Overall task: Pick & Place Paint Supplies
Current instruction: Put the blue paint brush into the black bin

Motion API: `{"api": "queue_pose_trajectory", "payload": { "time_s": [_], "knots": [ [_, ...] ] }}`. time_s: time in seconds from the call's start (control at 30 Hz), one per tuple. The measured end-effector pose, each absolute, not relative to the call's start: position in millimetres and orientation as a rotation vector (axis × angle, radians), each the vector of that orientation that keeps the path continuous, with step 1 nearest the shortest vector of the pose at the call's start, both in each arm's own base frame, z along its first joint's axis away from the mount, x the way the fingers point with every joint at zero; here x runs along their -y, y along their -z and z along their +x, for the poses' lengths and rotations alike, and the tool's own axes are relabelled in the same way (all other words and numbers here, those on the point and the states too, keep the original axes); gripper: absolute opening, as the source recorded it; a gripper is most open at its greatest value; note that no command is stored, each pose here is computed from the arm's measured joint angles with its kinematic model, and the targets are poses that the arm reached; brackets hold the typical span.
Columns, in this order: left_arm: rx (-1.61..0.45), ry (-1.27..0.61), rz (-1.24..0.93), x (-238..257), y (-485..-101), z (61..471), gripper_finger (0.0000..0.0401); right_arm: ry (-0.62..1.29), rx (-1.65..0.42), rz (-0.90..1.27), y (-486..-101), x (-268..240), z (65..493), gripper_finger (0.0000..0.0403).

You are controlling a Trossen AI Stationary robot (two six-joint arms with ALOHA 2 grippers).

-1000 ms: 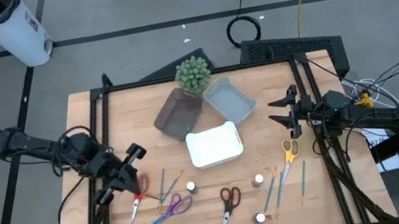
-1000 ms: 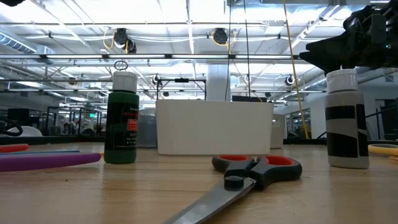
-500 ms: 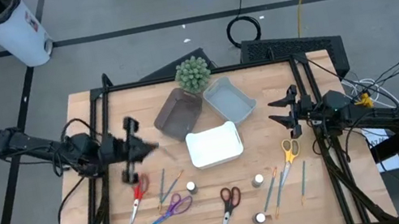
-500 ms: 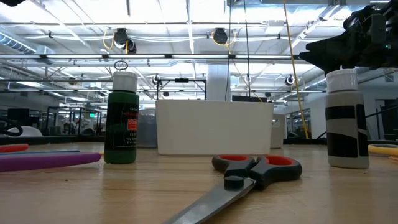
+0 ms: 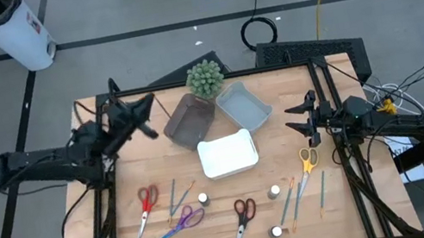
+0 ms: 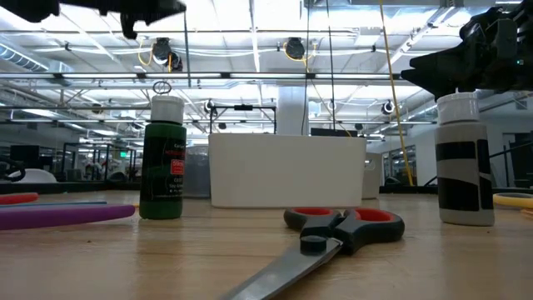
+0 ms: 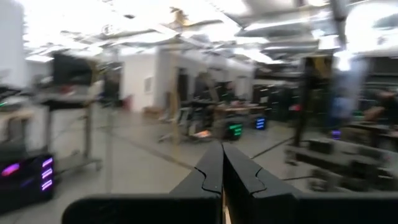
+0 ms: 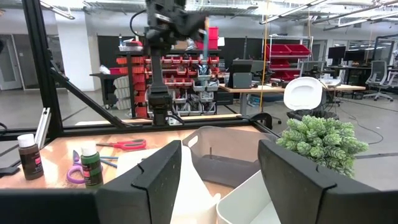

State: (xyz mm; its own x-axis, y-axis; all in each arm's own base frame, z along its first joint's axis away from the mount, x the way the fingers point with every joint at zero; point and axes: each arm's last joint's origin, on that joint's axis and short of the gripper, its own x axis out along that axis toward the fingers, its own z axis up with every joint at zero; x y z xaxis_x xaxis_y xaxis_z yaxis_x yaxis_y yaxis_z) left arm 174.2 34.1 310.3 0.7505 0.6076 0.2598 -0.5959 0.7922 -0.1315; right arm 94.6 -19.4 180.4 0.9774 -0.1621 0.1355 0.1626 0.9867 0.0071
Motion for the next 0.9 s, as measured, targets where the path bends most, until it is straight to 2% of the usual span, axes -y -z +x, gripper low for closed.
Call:
{"api": "queue_pose_trajectory", "payload": {
  "time_s": [0.13,0.47,0.9],
  "knots": [
    [0.218,-0.714,-0.064,-53.6,-299.6,182.2,0.0000,0.164,0.136,-0.004,-180.3,19.4,94.6,0.0205],
    [-0.139,-0.688,-0.133,-93.2,-308.7,231.2,0.0000,0.164,0.136,-0.004,-180.4,19.4,94.6,0.0207],
    [-0.391,-0.721,-0.200,-115.5,-255.9,265.8,0.0000,0.164,0.136,-0.004,-180.4,19.4,94.6,0.0204]
  ]
}}
